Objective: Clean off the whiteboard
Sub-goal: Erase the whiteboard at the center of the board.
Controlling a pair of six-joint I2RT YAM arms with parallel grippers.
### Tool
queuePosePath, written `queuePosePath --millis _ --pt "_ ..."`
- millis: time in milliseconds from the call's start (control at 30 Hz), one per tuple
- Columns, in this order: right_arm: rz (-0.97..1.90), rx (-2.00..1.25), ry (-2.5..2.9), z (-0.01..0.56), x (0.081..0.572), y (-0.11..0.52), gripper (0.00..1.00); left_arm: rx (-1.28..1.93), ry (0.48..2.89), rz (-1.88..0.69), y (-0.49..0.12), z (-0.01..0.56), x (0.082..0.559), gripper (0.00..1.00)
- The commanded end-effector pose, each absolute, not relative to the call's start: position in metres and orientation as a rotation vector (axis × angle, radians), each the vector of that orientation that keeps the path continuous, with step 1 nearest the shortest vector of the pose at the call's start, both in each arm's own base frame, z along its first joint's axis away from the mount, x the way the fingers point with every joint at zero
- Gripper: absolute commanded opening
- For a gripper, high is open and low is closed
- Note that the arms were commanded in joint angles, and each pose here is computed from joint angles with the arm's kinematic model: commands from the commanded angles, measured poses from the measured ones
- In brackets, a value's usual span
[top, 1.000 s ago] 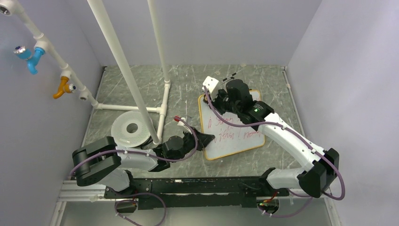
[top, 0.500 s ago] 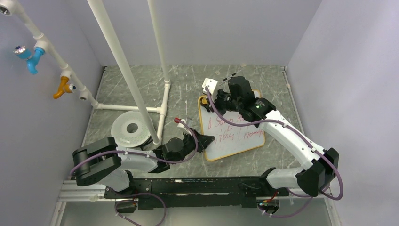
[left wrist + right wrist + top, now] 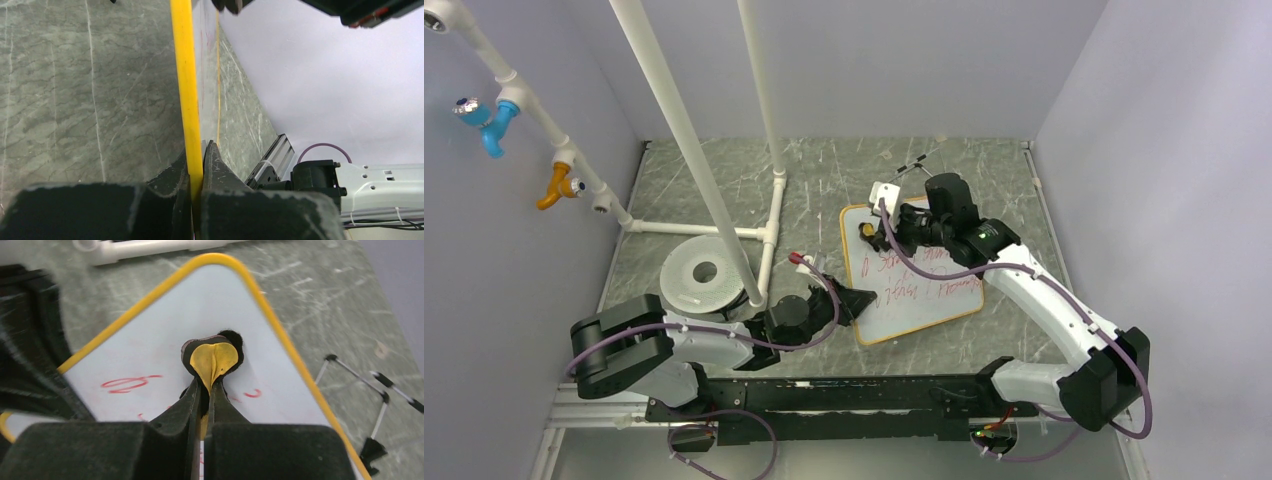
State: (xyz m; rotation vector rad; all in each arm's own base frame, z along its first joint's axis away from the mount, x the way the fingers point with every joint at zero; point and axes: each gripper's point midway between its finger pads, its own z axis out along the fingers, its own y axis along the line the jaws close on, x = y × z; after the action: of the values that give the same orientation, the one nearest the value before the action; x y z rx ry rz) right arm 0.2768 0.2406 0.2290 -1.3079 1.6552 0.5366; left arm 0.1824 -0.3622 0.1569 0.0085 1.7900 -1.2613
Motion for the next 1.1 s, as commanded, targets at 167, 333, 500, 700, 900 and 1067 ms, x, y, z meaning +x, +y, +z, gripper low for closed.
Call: queuePosePath --millis 167,333,500,700,900,1067 --pt "0.608 -1.257 1.703 0.232 0.271 0.258 0.00 0.400 1.934 -0.955 -0.347 0.085 0.166 0.00" --pt "0.431 -0.975 1.777 0.252 0.316 0.227 0.00 0.402 1.946 -0.948 -0.347 0.080 0.166 0.00" --pt "0.519 -1.200 1.740 0.225 0.287 0.235 0.00 0.412 1.949 -0.926 -0.347 0.083 0.168 0.00" --pt "0.843 -1.564 1.532 0.218 0.210 0.266 0.00 0.410 1.945 -0.929 -0.345 0.083 0.167 0.00" --pt "0.547 -1.098 1.750 0.240 0.294 0.240 0.00 0.415 1.941 -0.935 -0.345 0.084 0.166 0.00" --pt "0.397 -0.975 1.799 0.235 0.317 0.207 0.00 0.405 1.946 -0.949 -0.346 0.083 0.165 0.00"
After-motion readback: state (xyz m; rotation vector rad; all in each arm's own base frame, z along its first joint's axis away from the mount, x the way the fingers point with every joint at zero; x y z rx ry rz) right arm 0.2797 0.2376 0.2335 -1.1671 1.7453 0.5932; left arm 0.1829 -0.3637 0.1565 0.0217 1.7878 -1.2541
